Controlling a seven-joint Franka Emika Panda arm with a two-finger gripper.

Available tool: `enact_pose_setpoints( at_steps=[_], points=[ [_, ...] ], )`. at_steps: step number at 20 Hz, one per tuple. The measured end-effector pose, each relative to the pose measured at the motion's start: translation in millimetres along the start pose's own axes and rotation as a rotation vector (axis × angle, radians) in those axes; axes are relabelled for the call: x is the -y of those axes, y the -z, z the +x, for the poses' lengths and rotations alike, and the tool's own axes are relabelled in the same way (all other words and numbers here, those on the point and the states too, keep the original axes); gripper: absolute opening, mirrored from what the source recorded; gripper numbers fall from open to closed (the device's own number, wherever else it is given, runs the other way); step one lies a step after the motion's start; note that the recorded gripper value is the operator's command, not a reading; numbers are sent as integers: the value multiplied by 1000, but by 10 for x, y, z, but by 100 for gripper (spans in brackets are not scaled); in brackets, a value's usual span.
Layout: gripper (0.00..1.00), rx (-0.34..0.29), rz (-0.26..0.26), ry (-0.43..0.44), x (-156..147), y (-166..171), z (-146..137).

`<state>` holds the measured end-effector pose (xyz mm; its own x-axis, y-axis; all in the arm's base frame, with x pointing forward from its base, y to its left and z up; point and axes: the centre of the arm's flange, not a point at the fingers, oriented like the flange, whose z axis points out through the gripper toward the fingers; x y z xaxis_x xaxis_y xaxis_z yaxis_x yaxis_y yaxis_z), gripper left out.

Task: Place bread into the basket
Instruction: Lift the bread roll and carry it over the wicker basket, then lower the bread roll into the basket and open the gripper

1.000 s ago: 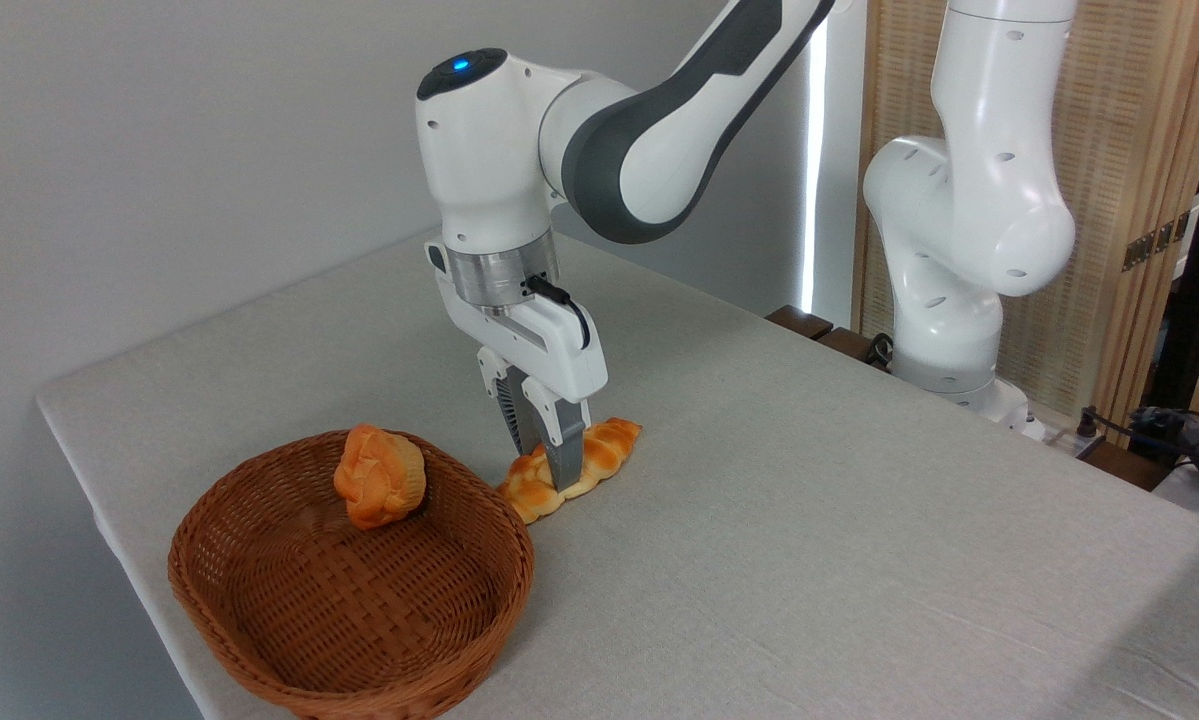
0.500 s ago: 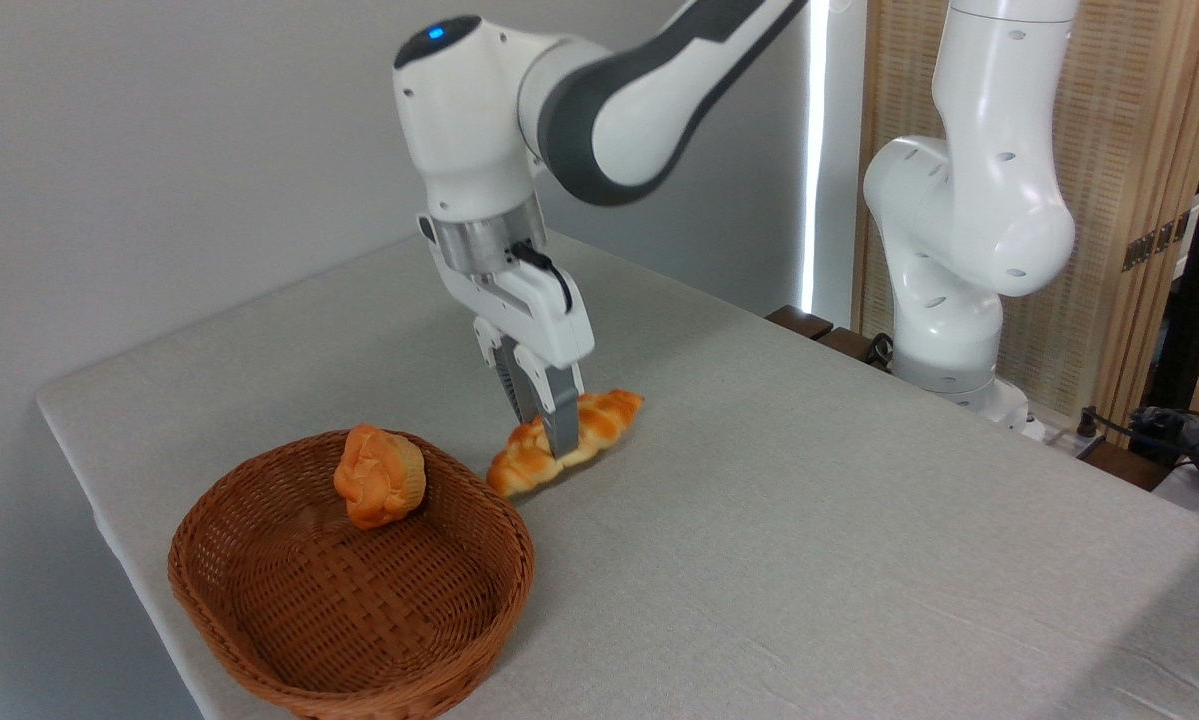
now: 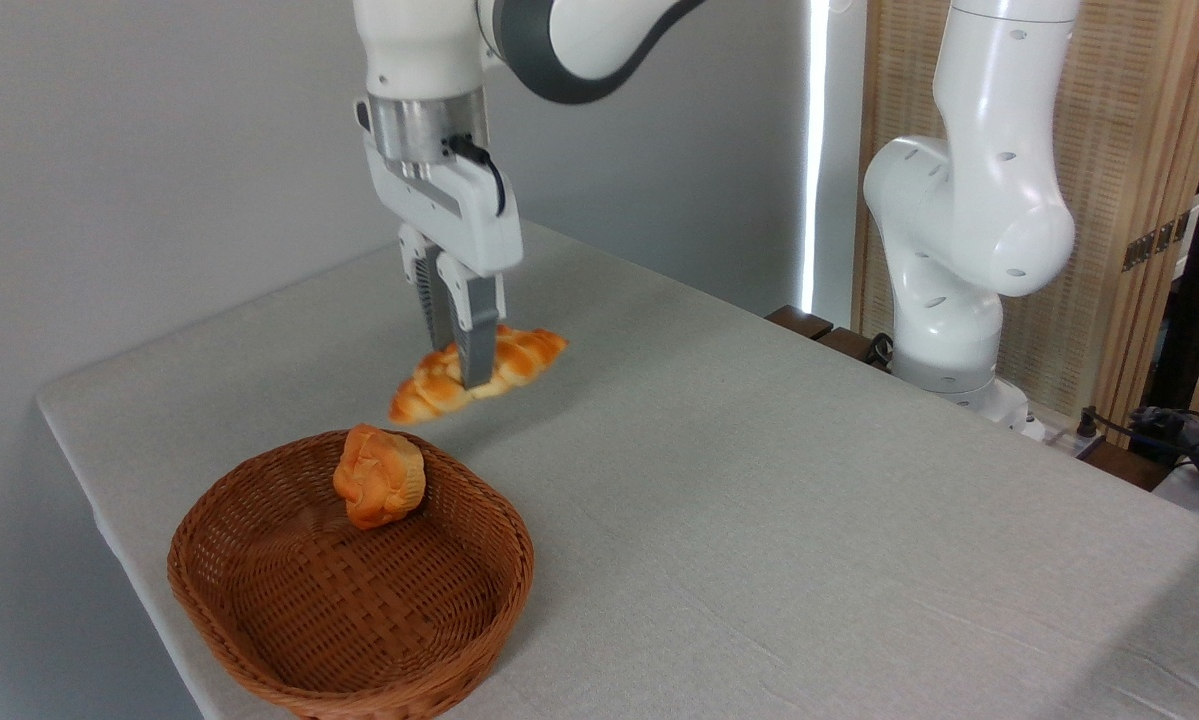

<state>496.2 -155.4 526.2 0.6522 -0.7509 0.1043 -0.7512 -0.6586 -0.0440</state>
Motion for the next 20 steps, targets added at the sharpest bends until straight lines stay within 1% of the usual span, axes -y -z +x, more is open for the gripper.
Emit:
enact_pose_setpoints(
  at_steps=[4,6,9,14,17,20],
  points=[
    [48,-17,2,9,38,70,11],
    [48,-39,8,17,76,116,30],
    [48,-103,48,43,251,161,59],
    [48,-176,104,70,484,24,148],
    [48,-205,129,91,626,-19,136],
    [52,-247,165,105,750,-74,164]
  ],
)
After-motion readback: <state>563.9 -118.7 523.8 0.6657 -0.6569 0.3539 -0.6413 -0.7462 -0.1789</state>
